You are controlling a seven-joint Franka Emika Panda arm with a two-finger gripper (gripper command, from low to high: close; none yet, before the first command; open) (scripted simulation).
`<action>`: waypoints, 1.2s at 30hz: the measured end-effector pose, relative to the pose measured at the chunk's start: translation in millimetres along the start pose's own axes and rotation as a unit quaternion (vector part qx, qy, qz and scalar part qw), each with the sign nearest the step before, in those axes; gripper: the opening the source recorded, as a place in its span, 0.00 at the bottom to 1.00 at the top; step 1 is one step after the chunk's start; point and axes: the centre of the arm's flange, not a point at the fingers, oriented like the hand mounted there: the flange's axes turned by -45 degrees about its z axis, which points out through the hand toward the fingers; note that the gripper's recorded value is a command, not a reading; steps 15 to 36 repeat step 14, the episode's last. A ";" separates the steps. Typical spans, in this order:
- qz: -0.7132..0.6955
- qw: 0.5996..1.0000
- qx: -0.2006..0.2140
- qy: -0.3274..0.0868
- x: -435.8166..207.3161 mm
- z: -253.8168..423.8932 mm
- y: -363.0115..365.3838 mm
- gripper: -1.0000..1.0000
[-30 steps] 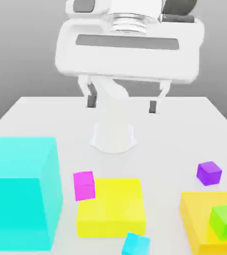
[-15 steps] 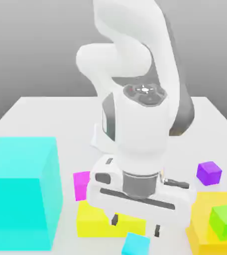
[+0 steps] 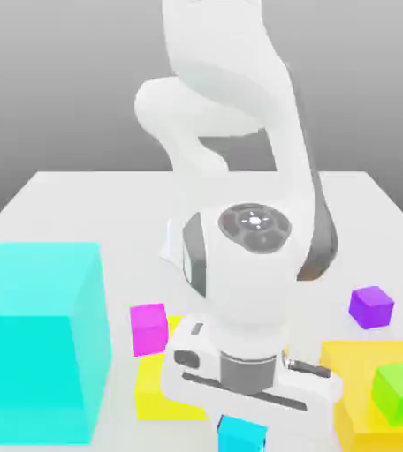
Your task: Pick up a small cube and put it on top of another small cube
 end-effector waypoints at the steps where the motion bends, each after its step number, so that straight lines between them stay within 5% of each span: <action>1: -0.032 1.000 0.000 0.000 -4.1 -15.3 -21.1 0.00; 7: -0.243 0.970 0.002 -0.001 -66.0 -102.5 -154.2 0.00; 10: -0.271 0.963 0.000 -0.001 -78.1 -74.3 -171.1 0.00; 11: -0.273 0.962 0.000 -0.001 -79.6 -62.8 -172.3 1.00; 36: -0.273 0.962 0.000 -0.001 -79.6 -62.8 -172.3 1.00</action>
